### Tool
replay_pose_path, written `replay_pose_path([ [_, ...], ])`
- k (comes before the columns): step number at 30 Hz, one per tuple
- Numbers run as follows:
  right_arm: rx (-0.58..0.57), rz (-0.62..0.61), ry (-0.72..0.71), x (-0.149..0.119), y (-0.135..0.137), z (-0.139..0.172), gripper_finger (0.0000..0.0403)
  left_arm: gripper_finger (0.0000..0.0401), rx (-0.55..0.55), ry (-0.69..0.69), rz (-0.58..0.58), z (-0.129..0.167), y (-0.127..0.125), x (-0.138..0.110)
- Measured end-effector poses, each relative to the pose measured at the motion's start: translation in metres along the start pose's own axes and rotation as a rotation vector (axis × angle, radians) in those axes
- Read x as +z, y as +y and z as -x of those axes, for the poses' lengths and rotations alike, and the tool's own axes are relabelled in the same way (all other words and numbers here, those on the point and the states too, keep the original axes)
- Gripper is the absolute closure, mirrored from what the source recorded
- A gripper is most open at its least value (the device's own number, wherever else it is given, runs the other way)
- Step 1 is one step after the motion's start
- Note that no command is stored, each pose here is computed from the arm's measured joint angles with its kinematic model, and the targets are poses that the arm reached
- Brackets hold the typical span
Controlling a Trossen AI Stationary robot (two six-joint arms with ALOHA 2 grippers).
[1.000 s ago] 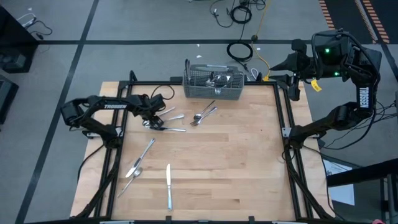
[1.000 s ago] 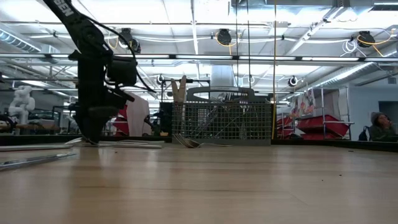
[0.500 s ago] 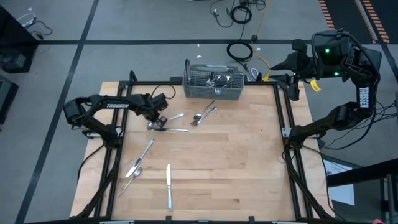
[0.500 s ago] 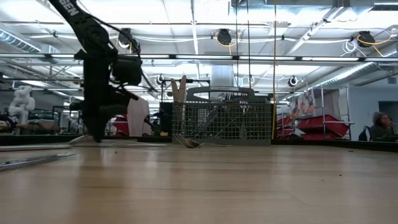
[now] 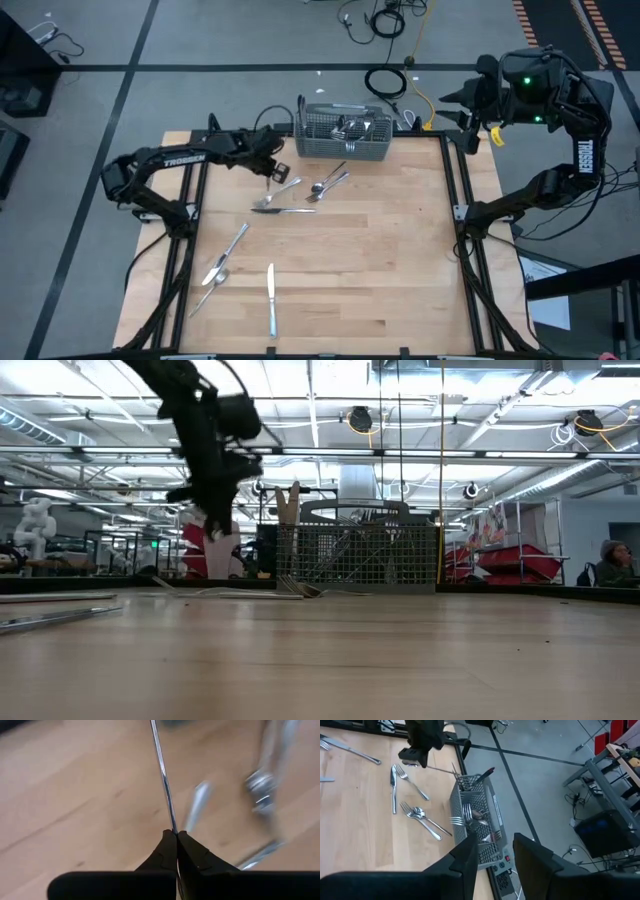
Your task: Sort silverware
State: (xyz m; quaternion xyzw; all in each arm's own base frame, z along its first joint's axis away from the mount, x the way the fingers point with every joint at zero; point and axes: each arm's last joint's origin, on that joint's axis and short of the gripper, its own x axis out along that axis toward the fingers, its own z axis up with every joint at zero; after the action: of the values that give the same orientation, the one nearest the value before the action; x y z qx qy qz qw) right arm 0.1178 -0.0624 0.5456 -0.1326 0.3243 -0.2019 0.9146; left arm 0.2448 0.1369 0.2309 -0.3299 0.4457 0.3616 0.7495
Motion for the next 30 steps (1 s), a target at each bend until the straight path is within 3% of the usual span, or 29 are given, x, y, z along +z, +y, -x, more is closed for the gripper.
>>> replay_pose_path([
  [5, -0.001, 0.005, 0.000, 0.000, 0.000, 0.000, 0.0289, 0.0399, -0.146, -0.151, 0.094, 0.039, -0.020, 0.016],
  [13, -0.008, 0.022, -0.017, -0.003, 0.000, 0.008, 0.0289, 0.0401, -0.762, -0.673, 0.257, 0.117, -0.049, 0.052],
  [17, -0.017, 0.022, -0.031, -0.006, 0.000, 0.015, 0.0289, 0.0401, -1.003, -0.815, 0.385, 0.137, -0.050, 0.066],
  [21, -0.111, 0.018, -0.002, -0.009, -0.002, 0.021, 0.0289, 0.0401, -1.340, -0.949, 0.508, 0.147, -0.064, 0.078],
  [25, -0.187, -0.029, 0.029, -0.013, -0.003, 0.025, 0.0289, 0.0401, -1.688, -1.164, 0.773, 0.146, -0.081, 0.074],
  [27, -0.181, -0.054, 0.024, -0.013, -0.003, 0.027, 0.0289, 0.0401, -1.770, -1.234, 0.925, 0.136, -0.089, 0.068],
  [30, -0.179, -0.073, 0.023, -0.014, -0.003, 0.027, 0.0289, 0.0400, -1.812, -1.166, 1.065, 0.110, -0.105, 0.064],
])
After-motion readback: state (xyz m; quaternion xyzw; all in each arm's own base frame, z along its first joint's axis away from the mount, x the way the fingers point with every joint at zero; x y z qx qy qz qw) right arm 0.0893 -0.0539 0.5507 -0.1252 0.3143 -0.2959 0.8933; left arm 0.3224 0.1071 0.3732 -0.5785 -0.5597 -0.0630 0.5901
